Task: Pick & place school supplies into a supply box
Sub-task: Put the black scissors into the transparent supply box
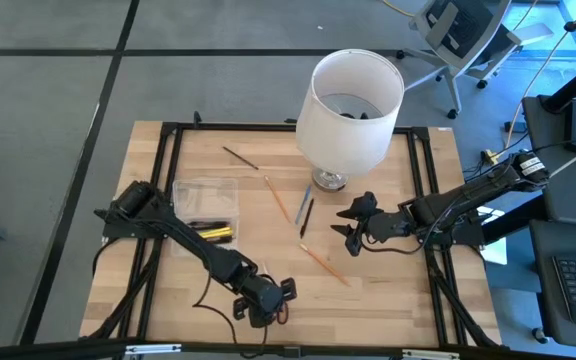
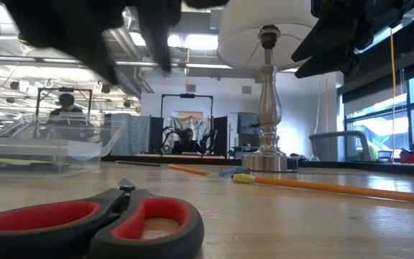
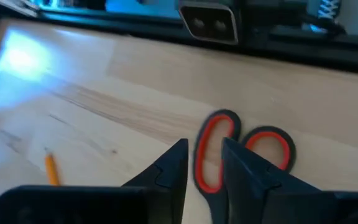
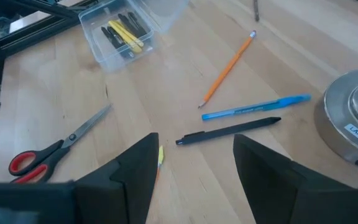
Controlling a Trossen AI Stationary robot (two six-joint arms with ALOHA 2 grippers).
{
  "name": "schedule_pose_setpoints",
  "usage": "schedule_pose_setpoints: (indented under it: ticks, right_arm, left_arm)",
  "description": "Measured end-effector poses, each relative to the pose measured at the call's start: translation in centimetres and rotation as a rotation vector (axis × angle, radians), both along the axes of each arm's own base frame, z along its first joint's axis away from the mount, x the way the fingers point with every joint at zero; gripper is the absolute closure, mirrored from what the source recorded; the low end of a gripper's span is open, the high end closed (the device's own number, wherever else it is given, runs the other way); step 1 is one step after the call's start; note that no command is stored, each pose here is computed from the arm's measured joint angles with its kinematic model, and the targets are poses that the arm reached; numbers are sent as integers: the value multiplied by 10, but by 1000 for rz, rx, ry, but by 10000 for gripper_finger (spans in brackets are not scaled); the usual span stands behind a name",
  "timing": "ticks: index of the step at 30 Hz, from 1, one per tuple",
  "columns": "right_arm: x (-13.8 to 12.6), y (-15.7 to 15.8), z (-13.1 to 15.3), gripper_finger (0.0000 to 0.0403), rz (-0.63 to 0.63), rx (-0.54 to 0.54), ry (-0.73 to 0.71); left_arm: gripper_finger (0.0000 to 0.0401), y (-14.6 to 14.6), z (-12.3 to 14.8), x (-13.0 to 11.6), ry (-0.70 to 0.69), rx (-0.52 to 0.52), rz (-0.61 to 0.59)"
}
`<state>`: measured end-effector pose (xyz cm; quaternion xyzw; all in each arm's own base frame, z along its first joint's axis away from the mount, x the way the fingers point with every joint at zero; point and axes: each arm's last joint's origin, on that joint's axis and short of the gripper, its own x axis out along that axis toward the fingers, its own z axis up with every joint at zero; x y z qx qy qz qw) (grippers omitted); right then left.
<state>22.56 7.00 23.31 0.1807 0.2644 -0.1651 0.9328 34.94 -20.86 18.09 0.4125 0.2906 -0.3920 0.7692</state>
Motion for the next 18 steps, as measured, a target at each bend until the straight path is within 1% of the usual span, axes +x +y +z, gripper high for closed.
schedule_pose_setpoints:
  ticks: [14, 18]
  right_arm:
    - [-1, 0, -2, 192, 1, -8, 24]
    - [-1, 0, -2, 192, 7, -4, 26]
  left_arm:
    - [337, -2, -28, 3, 65, 38, -1]
    - [340, -3, -32, 3, 57, 73, -30]
